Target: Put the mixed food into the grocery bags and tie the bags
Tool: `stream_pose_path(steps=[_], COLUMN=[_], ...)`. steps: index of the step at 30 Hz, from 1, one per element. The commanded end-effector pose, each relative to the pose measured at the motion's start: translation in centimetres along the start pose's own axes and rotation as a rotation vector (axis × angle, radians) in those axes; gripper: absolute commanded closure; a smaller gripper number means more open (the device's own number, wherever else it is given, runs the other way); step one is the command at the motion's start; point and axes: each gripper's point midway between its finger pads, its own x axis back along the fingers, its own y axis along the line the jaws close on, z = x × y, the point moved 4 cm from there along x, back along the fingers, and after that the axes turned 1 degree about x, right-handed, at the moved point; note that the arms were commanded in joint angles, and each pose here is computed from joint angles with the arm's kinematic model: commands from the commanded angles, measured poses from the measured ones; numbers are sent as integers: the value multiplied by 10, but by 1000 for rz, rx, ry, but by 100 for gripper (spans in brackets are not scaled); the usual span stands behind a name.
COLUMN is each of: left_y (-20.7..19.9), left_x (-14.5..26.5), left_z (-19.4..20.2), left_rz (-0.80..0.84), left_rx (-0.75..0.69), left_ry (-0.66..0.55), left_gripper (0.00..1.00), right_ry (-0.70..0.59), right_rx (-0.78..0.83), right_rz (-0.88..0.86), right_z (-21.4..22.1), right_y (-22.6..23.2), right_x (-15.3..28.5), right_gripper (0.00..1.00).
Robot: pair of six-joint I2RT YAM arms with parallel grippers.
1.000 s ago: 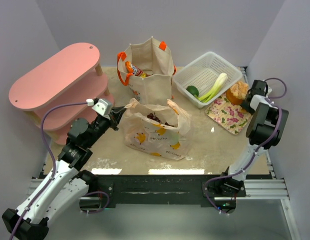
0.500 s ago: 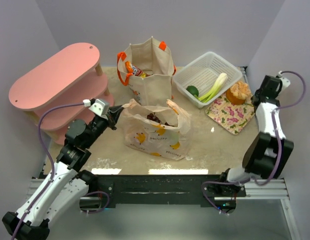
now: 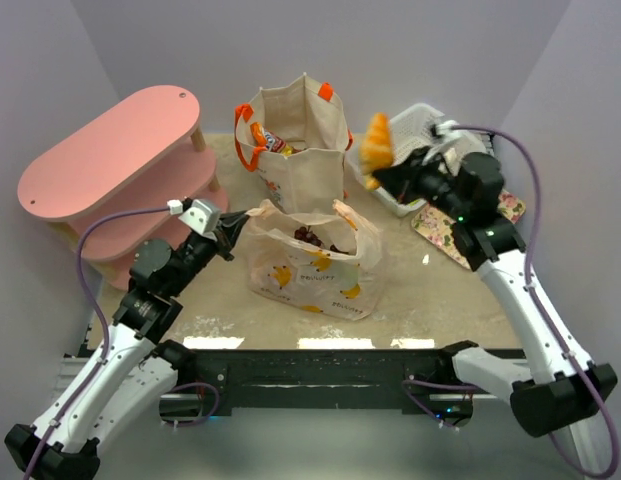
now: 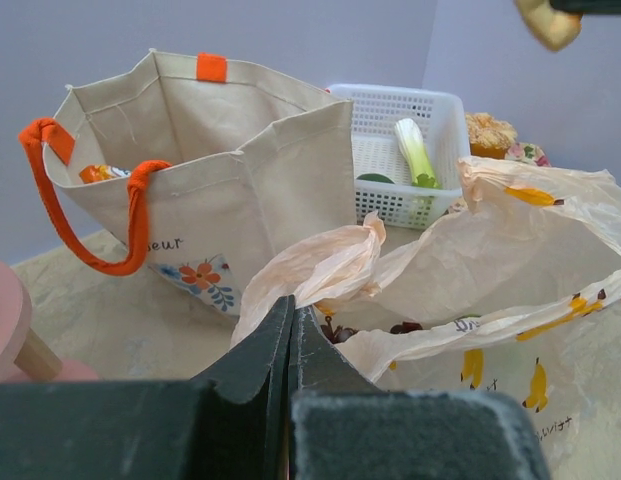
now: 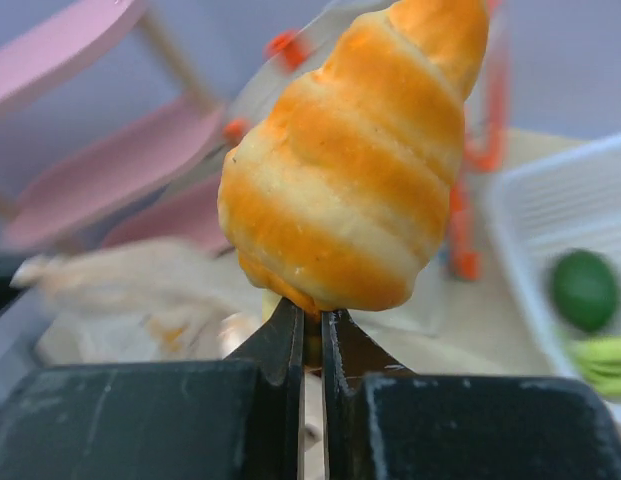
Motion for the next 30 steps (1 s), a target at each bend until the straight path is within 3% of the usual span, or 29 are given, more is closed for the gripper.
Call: stream_pose_path(steps=[1,5,7,12,20,30], left_y=[0,7,8,6,1,11], left_x=[-4,-3,-2,1,6,4], left_z=[-10,-8,-8,-10,-17,-13], left_rz=[18,-33,-44,-26,5,-68], left_rx=[-30,-31,-36,-55,-78,-57], left_ry=[-40,-31,-34,-50,-86,-63], left_gripper=[100,100,100,100,100,100], right_ry=[202,396,423,458,578,815], right_rx=[91,89,126,257,394,447], right_rz=[-552,-697,-740,-651,-505,-461], right_z=[40,73,80,89,119,197], right_y=[98,124,130,112,89,111], right_x=[3,20,30,27,-15,18], right_gripper=[100,100,100,100,100,100])
